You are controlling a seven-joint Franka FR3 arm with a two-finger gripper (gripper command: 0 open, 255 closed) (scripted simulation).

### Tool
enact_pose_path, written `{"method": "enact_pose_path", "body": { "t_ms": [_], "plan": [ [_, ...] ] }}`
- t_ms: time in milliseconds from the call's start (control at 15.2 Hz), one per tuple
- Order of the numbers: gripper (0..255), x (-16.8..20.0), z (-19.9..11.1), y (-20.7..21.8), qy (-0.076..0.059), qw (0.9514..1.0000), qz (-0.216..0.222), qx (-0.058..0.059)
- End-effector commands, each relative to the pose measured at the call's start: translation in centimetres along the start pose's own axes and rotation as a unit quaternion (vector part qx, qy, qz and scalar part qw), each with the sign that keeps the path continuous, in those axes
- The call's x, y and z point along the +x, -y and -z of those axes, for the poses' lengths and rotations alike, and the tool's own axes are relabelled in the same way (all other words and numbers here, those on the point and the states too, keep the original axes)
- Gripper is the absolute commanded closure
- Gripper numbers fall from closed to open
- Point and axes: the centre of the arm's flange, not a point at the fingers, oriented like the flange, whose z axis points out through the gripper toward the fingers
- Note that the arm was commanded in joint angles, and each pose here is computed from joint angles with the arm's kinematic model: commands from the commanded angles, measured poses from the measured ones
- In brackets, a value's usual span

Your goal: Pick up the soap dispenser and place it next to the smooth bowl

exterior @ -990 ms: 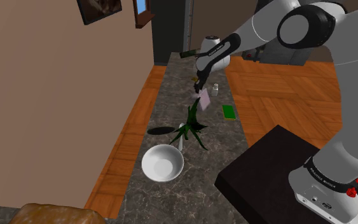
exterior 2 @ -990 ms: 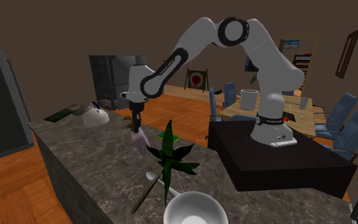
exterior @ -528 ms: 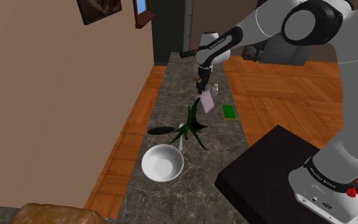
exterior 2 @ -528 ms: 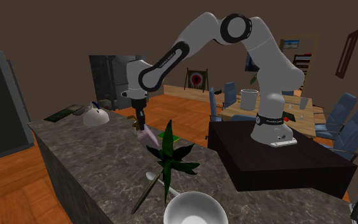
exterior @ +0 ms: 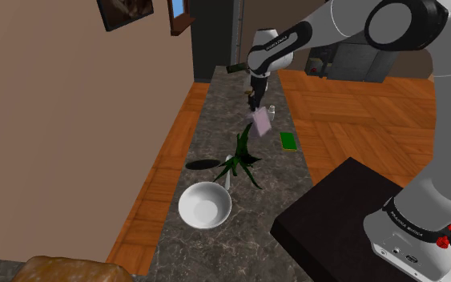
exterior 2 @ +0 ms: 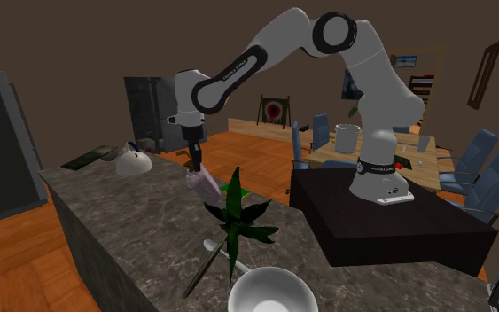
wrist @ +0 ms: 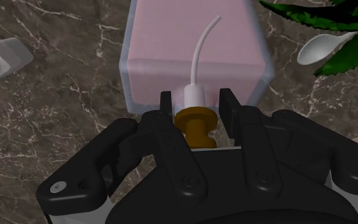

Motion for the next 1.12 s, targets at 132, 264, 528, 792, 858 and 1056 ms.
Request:
{"method": "enact_pose_path", "body": {
  "t_ms": [132, 264, 528, 792, 858, 1056],
  "plan": [
    [255, -0.1, 2.1, 0.0, 0.0, 1.0, 0.0, 0.0],
    [255, -0.1, 3.2, 0.0, 0.0, 1.0, 0.0, 0.0],
    [255, -0.1, 5.3, -0.1, 0.0, 1.0, 0.0, 0.0],
    [255, -0.2, 7.4, -0.1, 0.0, 1.0, 0.0, 0.0],
    [255, -0.2, 7.9, -0.1, 0.0, 1.0, 0.0, 0.0],
    [255, -0.2, 9.5, -0.1, 0.0, 1.0, 0.0, 0.0]
  ]
}}
